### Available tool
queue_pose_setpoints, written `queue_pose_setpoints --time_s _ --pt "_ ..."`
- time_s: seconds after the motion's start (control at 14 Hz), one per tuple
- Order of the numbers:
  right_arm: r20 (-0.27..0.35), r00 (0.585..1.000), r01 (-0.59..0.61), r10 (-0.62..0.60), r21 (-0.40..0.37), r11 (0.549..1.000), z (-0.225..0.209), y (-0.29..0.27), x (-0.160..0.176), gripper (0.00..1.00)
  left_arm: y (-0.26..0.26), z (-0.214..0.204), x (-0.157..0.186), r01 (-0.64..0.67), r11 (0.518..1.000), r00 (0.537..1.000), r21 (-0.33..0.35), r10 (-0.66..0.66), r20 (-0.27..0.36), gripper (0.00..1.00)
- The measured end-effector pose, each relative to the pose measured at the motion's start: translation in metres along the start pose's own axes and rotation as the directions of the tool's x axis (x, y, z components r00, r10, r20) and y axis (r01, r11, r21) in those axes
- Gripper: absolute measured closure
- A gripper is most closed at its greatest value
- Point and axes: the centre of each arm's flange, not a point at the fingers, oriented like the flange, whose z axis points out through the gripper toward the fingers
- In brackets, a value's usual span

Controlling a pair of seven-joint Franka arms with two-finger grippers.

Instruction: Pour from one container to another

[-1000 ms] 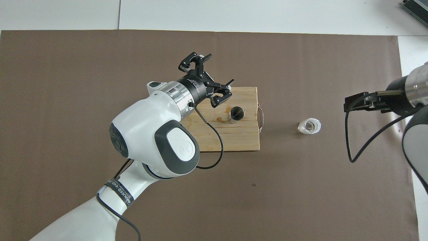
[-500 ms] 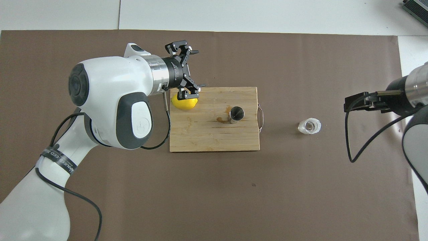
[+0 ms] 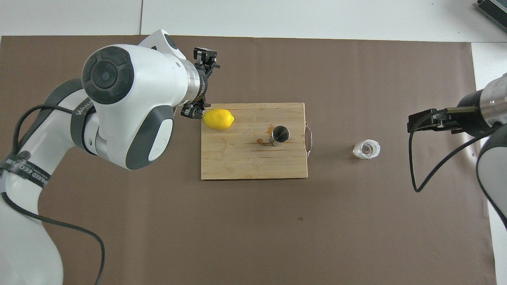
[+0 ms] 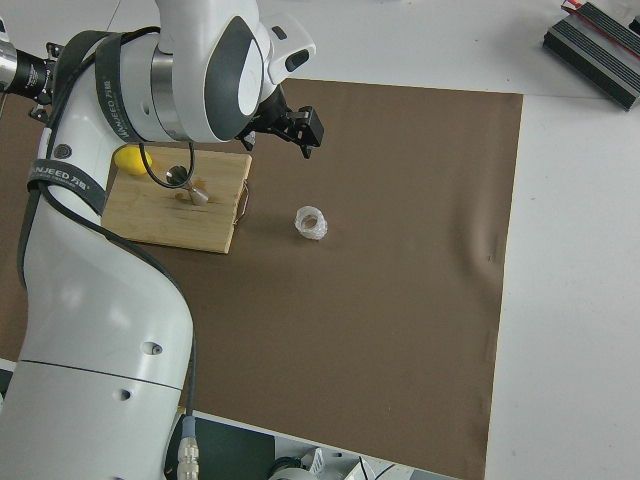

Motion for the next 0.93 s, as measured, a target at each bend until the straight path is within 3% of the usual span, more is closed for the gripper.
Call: queue_pose_setpoints --time_s 0.14,0.43,0.57,0.71,0.93 --pt "0.0 1.0 0.0 0.0 0.0 1.0 0.0 0.0 0.0 0.0 -0.003 -0.005 0.009 -0.146 0.988 0.989 0.059 0.148 -0.031 0.0" --pt "0.0 1.0 0.0 0.0 0.0 1.0 0.0 0.0 0.0 0.0 -0.011 -0.026 0.03 -0.421 0.893 0.9 0.16 0.433 -0.045 0.0" --pt "0.0 1.0 0.0 0.0 0.0 1.0 0.0 0.0 0.0 0.0 -0.018 -0.038 0.045 -0.571 0.793 0.811 0.212 0.586 -0.005 0.0" --pt "0.0 1.0 0.0 0.0 0.0 1.0 0.0 0.0 0.0 0.0 -0.023 -0.046 0.059 -0.708 0.664 0.693 0.241 0.72 0.051 0.0" --pt "0.0 1.0 0.0 0.0 0.0 1.0 0.0 0.0 0.0 0.0 -0.034 -0.06 0.084 -0.837 0.479 0.526 0.265 0.839 0.143 0.0"
